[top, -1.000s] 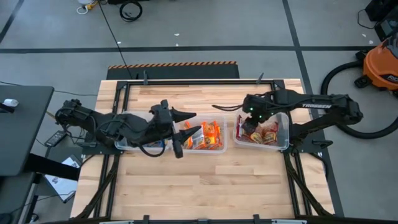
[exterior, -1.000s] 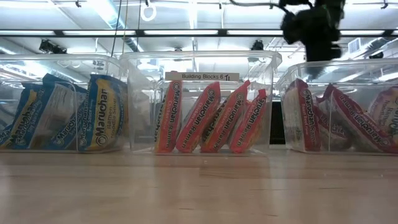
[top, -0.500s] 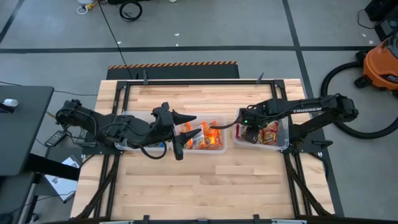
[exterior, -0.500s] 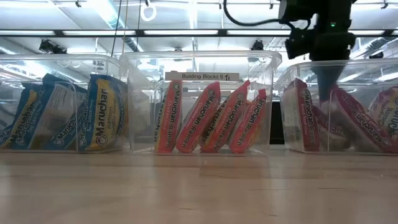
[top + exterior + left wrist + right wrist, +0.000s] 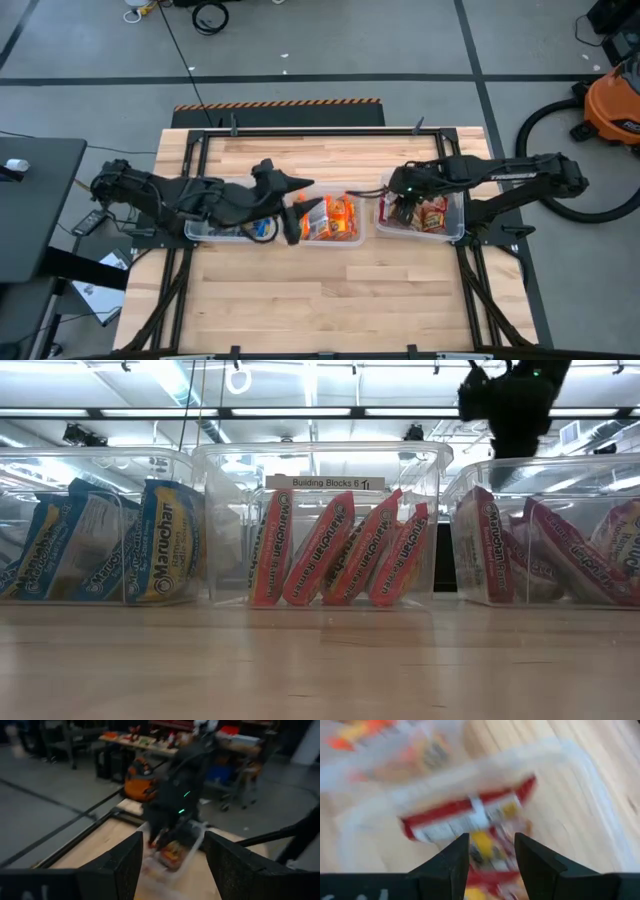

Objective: Sort Maruchan noodles
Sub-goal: Adjust the red noodle packs, then return to Home Position

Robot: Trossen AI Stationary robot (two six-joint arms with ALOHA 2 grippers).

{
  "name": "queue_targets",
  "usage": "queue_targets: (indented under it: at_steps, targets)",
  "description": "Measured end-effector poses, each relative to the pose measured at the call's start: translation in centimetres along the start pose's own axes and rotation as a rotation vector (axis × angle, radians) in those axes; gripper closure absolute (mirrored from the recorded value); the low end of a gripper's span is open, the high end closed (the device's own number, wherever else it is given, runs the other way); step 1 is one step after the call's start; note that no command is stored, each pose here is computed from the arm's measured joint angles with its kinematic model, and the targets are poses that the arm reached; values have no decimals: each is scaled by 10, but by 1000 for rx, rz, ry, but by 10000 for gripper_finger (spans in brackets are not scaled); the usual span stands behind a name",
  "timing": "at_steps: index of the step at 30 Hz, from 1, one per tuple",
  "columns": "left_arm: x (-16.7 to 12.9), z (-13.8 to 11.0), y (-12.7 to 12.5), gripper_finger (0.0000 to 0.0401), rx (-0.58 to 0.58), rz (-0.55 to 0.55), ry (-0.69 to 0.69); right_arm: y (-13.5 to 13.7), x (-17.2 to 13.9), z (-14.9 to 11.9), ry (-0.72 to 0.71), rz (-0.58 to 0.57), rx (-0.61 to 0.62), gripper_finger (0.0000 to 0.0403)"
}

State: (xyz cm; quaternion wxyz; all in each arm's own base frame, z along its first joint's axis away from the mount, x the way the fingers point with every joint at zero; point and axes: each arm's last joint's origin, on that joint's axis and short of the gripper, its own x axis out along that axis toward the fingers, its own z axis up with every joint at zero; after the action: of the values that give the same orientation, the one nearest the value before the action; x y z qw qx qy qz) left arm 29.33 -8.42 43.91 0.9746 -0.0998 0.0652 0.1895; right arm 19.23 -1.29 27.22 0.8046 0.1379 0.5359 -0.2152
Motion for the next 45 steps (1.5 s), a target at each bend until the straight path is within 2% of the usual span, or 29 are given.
queue_targets:
  at_steps: [3, 8, 15, 18, 22, 26, 28, 31, 36, 41, 45]
  targets:
    - [8, -4, 8, 190, -6, 51, 39, 3, 1, 2, -71, 84, -10, 241]
    - [11, -6, 10, 195, -2, 64, 46, 6, 17, -4, 6, 113, -1, 241]
    - [12, -7, 10, 195, 3, 65, 51, 33, 22, 9, -92, 283, -47, 241]
    - [11, -7, 9, 195, 4, 62, 53, 43, 26, 9, -68, 351, -47, 241]
    - [3, -7, 7, 195, 13, 31, 72, 51, 28, 5, -26, 376, -43, 241]
    - [-7, -3, 12, 195, -3, 27, 80, 57, 22, 3, -42, 423, -48, 241]
    - [-10, -1, 14, 195, -8, 39, 75, 56, 12, 5, -65, 409, -38, 241]
    - [-10, 1, 16, 196, 4, 26, 75, 49, -11, 14, -173, 373, -47, 241]
    - [-2, -2, 18, 221, 12, -100, 131, 39, -55, 26, -450, 407, -99, 245]
    - [14, -31, 19, 304, 41, -122, 142, 35, -82, 16, -719, 463, -141, 296]
    - [13, -41, 22, 383, 38, -309, 15, 31, -94, 5, -897, 533, -163, 371]
